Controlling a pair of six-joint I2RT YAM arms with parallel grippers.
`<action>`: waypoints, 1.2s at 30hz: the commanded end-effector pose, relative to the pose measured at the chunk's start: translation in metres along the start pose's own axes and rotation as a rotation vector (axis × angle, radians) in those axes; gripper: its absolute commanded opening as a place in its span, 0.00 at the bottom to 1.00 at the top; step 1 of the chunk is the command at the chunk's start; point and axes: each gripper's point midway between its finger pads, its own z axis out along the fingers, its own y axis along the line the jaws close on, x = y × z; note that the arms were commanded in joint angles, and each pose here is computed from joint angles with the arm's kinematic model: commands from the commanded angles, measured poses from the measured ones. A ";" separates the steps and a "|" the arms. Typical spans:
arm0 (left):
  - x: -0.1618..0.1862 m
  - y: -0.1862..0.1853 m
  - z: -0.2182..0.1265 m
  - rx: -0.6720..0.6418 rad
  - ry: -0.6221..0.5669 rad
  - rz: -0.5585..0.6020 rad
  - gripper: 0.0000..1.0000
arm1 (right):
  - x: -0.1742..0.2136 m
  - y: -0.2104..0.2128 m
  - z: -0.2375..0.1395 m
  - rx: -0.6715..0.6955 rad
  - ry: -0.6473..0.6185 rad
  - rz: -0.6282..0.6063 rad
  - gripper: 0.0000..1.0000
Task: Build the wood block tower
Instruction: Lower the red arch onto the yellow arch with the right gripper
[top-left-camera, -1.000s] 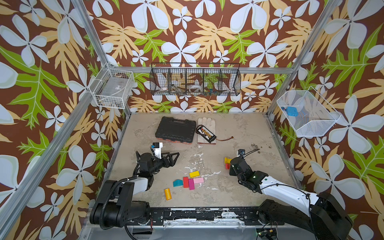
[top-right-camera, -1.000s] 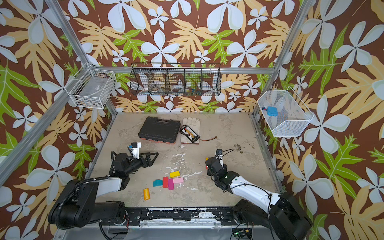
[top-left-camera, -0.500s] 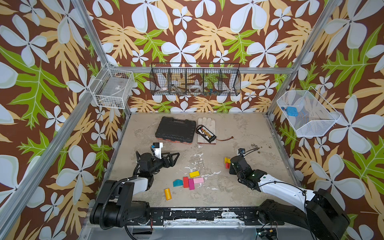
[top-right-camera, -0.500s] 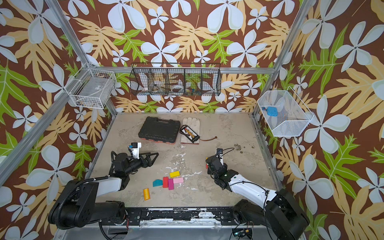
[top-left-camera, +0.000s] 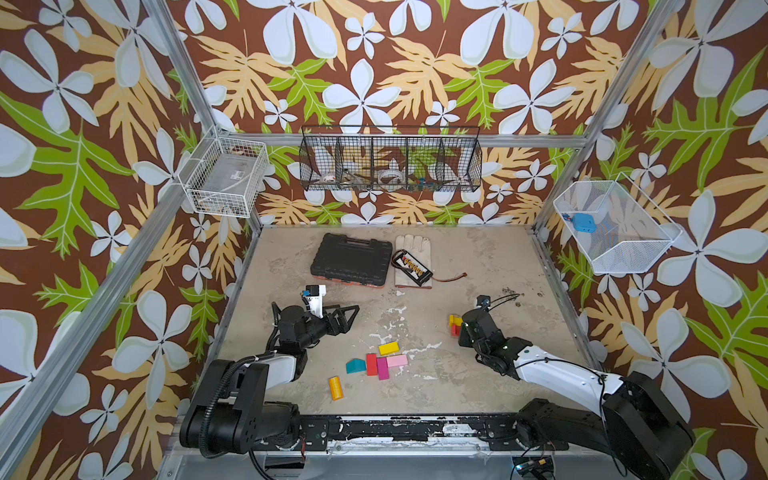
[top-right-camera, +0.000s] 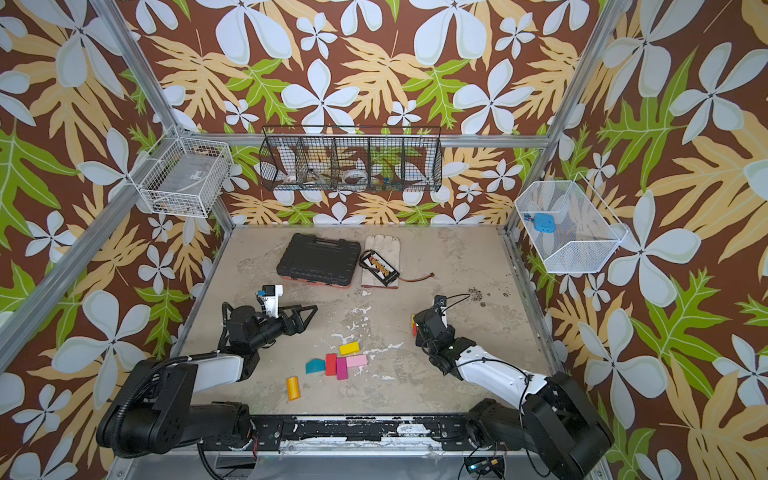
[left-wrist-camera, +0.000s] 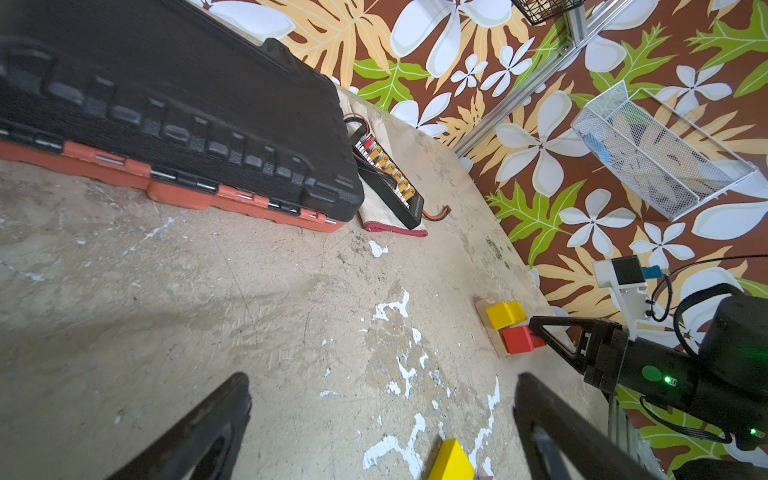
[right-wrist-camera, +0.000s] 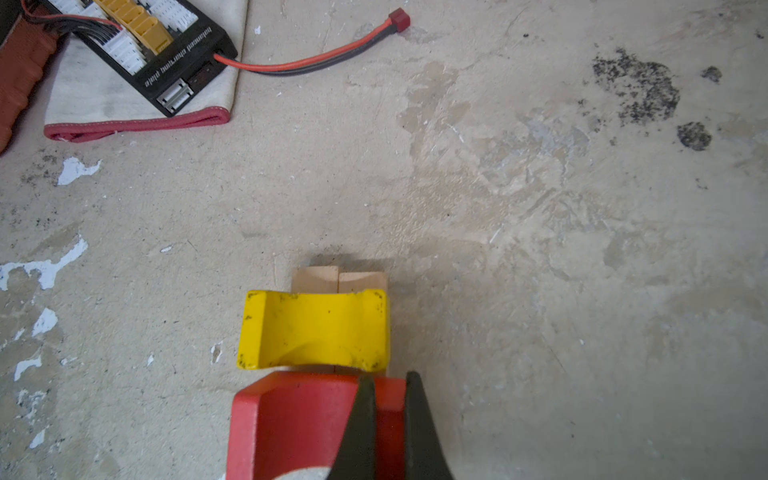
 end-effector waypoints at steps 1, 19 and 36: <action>-0.004 -0.006 0.000 0.028 -0.013 0.020 1.00 | -0.007 0.004 0.001 -0.010 -0.021 0.007 0.00; -0.004 -0.007 0.001 0.034 -0.011 0.020 1.00 | -0.006 0.003 0.007 0.009 -0.009 0.004 0.18; -0.003 -0.007 0.001 0.036 -0.009 0.020 1.00 | -0.007 0.005 0.006 0.006 0.006 0.001 0.29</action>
